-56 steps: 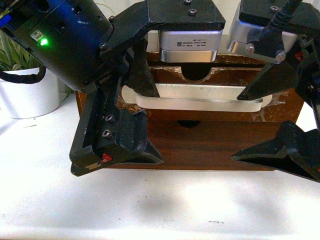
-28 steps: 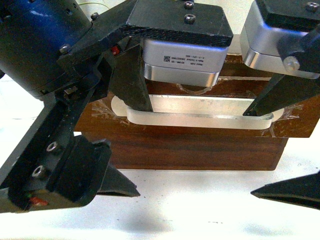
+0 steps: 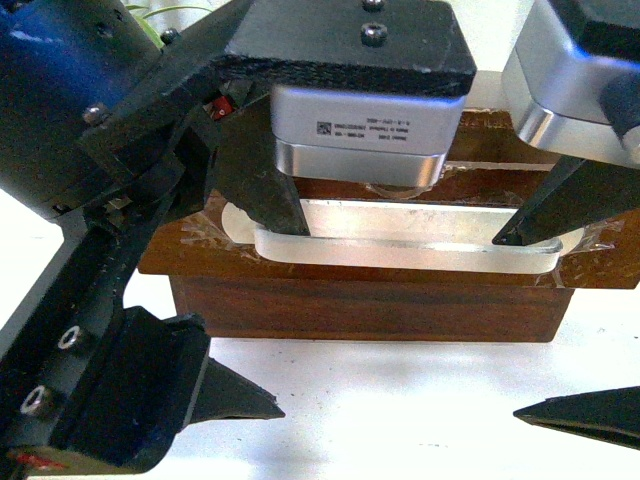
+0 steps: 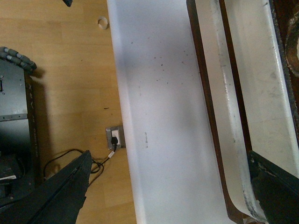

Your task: Open drawer

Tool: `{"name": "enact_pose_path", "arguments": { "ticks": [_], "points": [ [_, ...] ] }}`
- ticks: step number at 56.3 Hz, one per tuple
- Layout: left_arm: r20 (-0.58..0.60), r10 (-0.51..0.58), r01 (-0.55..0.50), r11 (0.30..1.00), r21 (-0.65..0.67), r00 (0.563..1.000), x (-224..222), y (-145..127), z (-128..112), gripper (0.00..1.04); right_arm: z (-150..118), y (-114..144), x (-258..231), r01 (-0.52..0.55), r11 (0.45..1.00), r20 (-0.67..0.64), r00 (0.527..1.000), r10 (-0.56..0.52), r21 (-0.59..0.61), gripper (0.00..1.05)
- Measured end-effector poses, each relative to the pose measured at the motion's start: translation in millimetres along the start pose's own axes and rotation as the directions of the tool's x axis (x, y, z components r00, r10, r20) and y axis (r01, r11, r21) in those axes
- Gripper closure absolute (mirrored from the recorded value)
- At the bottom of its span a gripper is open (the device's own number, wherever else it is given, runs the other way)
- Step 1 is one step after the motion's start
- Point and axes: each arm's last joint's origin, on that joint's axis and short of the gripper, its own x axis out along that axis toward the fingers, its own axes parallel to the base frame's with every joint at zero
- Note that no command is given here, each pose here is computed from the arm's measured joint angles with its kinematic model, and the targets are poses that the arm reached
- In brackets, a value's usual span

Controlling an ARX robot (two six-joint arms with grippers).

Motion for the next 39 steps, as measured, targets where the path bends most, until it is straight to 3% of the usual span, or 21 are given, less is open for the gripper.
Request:
{"name": "enact_pose_path", "arguments": {
  "ticks": [12, 28, 39],
  "points": [
    [0.073, 0.102, -0.102, 0.995, -0.006, 0.992, -24.2, 1.8, 0.3, 0.06, 1.3, 11.2, -13.4, 0.026, 1.0, 0.068, 0.997, -0.025, -0.003, 0.09],
    [0.136, 0.312, -0.313, 0.95, -0.019, 0.94, -47.1, -2.5, -5.2, 0.06, 1.0, 14.2, -33.1, 0.219, 0.976, 0.16, 0.963, -0.216, -0.002, 0.09],
    [0.151, 0.444, -0.439, 0.896, -0.066, 0.883, -54.1, -14.6, -21.7, 0.06, -7.5, 15.7, -44.0, 0.386, 0.917, 0.202, 0.895, -0.398, 0.097, 0.09]
  ]
}}
